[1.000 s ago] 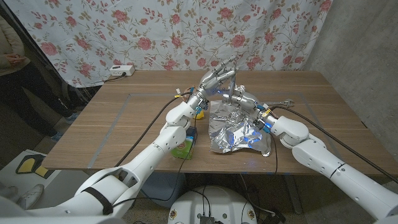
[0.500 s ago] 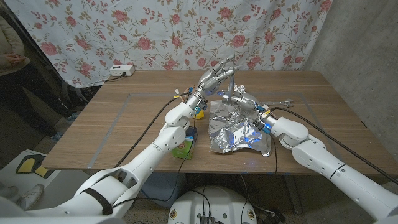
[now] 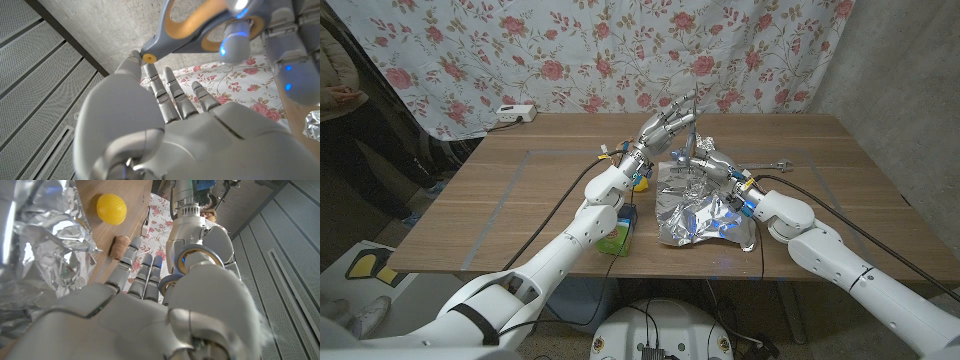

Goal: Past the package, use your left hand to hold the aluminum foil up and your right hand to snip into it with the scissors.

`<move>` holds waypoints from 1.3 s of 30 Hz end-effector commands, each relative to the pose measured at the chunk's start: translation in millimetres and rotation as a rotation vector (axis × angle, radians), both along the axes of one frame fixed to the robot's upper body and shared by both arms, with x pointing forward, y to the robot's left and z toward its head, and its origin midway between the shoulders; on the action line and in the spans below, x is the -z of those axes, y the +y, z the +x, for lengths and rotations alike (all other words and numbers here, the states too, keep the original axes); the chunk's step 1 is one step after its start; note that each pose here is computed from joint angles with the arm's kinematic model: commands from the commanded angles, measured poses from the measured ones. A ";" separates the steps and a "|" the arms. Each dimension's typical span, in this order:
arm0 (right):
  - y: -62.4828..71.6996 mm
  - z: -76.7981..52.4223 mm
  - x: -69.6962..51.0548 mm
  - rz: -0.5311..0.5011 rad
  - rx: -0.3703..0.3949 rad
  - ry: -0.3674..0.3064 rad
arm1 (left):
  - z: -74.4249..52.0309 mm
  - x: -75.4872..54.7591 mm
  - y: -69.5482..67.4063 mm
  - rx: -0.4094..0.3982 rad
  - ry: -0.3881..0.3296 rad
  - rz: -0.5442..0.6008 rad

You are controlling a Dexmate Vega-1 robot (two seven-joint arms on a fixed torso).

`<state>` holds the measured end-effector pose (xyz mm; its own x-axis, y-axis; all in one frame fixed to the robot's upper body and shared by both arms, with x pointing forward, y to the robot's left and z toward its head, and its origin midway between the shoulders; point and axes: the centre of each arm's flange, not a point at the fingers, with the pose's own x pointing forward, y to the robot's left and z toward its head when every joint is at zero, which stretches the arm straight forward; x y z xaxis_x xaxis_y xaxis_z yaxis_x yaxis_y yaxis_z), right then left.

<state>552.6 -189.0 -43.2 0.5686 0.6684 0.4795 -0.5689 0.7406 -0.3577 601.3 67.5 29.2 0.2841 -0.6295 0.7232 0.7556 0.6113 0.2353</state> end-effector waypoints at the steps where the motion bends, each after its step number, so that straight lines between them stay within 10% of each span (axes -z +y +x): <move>1: 0.5 -3.0 1.2 0.029 -0.031 0.025 | 0.3 3.6 1.2 -0.004 0.012 0.003; 39: -7.6 -12.7 1.2 0.034 -0.102 0.103 | 1.8 1.9 19.3 -0.056 0.015 -0.023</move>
<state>542.6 -193.2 -43.6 0.5483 0.6965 0.4630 -0.6559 0.7016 -0.2786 601.9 80.1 24.5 0.3174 -0.6107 0.7255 0.7385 0.6391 0.2149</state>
